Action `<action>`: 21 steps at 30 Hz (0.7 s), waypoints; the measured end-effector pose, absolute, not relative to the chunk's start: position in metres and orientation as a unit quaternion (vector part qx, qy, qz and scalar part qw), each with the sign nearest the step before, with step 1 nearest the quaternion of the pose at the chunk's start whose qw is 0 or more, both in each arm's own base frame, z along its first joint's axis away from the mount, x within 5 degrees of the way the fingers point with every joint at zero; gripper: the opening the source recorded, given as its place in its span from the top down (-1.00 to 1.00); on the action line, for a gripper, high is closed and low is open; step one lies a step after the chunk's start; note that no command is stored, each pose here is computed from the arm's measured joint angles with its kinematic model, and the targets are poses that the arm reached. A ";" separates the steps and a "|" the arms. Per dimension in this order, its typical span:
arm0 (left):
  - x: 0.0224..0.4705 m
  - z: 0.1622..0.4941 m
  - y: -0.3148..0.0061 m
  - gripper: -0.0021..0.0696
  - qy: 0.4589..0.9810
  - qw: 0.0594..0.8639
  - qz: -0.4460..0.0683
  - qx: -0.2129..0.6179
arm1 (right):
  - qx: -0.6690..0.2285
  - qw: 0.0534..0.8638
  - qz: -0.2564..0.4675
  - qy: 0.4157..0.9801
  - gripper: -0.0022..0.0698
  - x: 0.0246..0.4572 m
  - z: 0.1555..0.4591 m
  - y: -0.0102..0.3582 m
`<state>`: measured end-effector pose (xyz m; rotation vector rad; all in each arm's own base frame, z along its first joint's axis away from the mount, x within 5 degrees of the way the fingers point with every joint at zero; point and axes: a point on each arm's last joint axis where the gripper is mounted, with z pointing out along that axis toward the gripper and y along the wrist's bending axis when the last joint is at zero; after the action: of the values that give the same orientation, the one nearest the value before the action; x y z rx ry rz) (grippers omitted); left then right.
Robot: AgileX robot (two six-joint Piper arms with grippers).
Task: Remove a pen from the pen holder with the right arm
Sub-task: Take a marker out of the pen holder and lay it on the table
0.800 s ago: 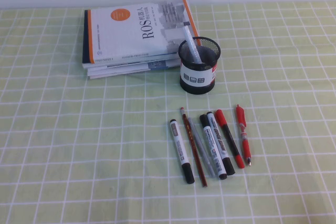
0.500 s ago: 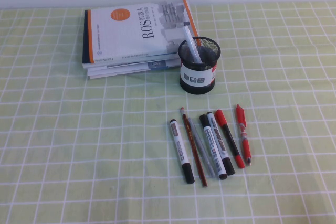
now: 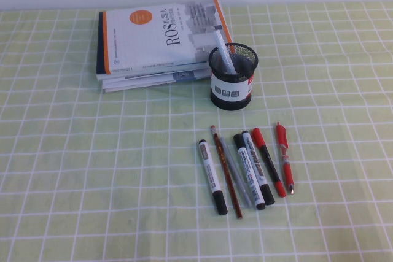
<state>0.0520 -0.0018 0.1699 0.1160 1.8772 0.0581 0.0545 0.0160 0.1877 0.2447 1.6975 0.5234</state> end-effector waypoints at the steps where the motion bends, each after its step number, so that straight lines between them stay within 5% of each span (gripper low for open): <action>1: 0.052 0.170 -0.002 0.96 0.806 0.589 0.025 0.050 | 0.121 0.626 0.242 0.732 0.97 0.055 0.189 0.016; 17: 0.052 0.170 -0.002 0.96 0.806 0.589 0.025 0.050 | 0.206 0.602 0.343 0.691 0.97 0.054 0.196 0.018; 21: 0.052 0.170 -0.002 0.96 0.806 0.589 0.025 0.050 | 0.177 0.587 0.347 0.710 0.97 0.056 0.217 0.024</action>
<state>0.0520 -0.0018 0.1699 0.1160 1.8772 0.0581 0.0557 0.0236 0.2174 0.4123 1.6549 0.8090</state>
